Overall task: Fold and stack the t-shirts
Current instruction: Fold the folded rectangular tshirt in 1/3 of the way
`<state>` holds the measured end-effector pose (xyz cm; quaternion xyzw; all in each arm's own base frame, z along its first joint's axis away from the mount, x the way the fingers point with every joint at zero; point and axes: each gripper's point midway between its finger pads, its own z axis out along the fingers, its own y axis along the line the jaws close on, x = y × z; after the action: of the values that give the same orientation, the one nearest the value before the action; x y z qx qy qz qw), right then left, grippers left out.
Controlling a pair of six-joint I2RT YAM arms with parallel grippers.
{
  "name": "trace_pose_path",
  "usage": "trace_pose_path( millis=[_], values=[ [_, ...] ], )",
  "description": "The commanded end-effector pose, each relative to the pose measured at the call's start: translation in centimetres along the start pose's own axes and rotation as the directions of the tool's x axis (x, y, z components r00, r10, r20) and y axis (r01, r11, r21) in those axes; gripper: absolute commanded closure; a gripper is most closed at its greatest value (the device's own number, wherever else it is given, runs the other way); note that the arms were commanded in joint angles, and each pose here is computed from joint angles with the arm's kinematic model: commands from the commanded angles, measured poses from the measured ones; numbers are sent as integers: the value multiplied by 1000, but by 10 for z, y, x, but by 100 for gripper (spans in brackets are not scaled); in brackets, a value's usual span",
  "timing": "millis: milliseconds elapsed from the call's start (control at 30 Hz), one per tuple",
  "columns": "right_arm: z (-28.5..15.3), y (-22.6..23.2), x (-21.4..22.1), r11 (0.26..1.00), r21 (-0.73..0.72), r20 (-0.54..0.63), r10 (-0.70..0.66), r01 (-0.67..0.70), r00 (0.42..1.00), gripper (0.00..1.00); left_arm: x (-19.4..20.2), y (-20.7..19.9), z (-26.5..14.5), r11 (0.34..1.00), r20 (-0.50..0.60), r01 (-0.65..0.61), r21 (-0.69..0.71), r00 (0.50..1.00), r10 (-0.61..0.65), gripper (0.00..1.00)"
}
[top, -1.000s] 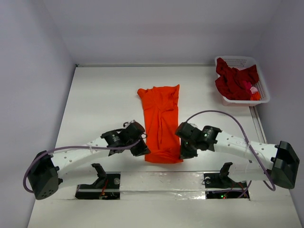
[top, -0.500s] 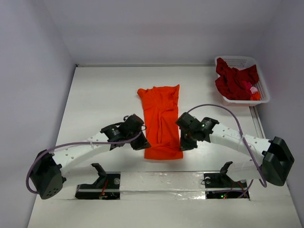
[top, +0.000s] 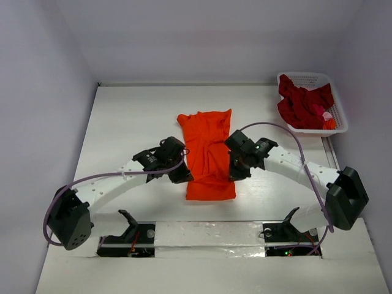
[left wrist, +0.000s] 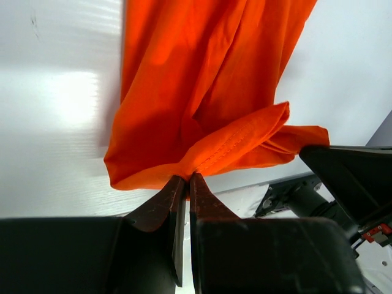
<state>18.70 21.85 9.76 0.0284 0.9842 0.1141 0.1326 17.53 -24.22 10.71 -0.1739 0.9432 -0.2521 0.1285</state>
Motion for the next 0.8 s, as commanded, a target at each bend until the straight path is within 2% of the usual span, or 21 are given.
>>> trace_pose_path(
  millis=[0,300,767],
  values=[
    [-10,13,-25,999,-40,60,-30,32,998,100,-17,-15,-4,999,25,-32,31,999,31,100],
    [-4,11,-45,999,-28,61,-39,40,997,100,-44,-28,0,998,47,-53,28,998,52,100],
    [7,15,-74,998,-18,60,-51,52,997,100,-75,-24,8,998,66,-57,4,996,56,100]
  ],
)
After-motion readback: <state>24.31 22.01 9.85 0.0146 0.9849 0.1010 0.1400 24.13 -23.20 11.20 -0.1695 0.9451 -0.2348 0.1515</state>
